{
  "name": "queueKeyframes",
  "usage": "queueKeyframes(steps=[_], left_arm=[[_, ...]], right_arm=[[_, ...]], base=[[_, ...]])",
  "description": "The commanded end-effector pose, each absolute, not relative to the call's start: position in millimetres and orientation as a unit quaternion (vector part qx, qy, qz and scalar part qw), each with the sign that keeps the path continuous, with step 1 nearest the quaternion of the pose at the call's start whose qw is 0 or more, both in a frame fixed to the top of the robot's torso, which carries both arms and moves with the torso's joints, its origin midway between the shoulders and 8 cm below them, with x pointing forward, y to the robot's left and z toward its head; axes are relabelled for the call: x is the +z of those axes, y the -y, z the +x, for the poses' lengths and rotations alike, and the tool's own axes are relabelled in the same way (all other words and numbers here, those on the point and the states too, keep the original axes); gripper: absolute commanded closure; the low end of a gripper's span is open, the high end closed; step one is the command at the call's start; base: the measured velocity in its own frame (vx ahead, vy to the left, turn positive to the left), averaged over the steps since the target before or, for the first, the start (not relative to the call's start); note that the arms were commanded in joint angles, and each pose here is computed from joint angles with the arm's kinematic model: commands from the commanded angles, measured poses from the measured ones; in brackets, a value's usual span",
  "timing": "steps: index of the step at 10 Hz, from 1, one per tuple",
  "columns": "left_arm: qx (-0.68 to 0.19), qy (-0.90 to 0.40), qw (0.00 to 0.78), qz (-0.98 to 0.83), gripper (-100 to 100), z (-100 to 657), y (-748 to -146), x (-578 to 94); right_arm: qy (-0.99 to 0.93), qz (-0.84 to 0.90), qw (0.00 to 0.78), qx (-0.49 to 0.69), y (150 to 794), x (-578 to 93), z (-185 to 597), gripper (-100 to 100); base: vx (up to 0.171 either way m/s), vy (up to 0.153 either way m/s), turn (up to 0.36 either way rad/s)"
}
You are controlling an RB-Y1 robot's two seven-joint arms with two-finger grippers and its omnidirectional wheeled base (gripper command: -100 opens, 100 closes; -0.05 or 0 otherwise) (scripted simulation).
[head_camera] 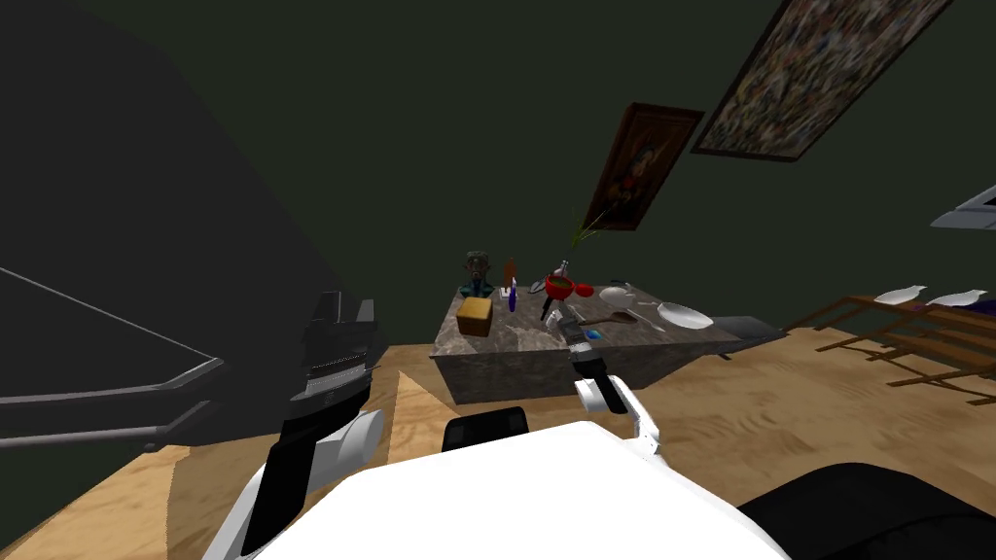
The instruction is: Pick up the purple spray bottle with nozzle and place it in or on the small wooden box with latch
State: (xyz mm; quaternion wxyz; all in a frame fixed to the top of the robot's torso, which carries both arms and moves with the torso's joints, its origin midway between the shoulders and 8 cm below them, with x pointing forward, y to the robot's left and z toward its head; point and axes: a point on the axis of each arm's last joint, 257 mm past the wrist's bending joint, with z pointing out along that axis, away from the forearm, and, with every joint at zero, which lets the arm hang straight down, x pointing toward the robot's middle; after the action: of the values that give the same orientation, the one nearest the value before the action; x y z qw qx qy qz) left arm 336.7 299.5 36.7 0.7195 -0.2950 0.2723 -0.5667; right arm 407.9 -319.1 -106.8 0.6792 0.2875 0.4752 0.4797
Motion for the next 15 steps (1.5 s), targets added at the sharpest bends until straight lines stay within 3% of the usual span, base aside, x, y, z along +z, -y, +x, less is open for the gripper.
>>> queueKeyframes(steps=[1,15], left_arm=[[-0.567,-0.272,0.720,-0.295,0,337,-299,37],[-0.567,-0.272,0.720,-0.295,0,337,-300,37]], right_arm=[[-0.487,0.287,0.680,0.467,324,-116,413,-100],[-0.672,0.233,0.674,0.201,442,-228,457,-100]], base=[[0.004,0.067,0.034],[0.009,0.088,0.123]])
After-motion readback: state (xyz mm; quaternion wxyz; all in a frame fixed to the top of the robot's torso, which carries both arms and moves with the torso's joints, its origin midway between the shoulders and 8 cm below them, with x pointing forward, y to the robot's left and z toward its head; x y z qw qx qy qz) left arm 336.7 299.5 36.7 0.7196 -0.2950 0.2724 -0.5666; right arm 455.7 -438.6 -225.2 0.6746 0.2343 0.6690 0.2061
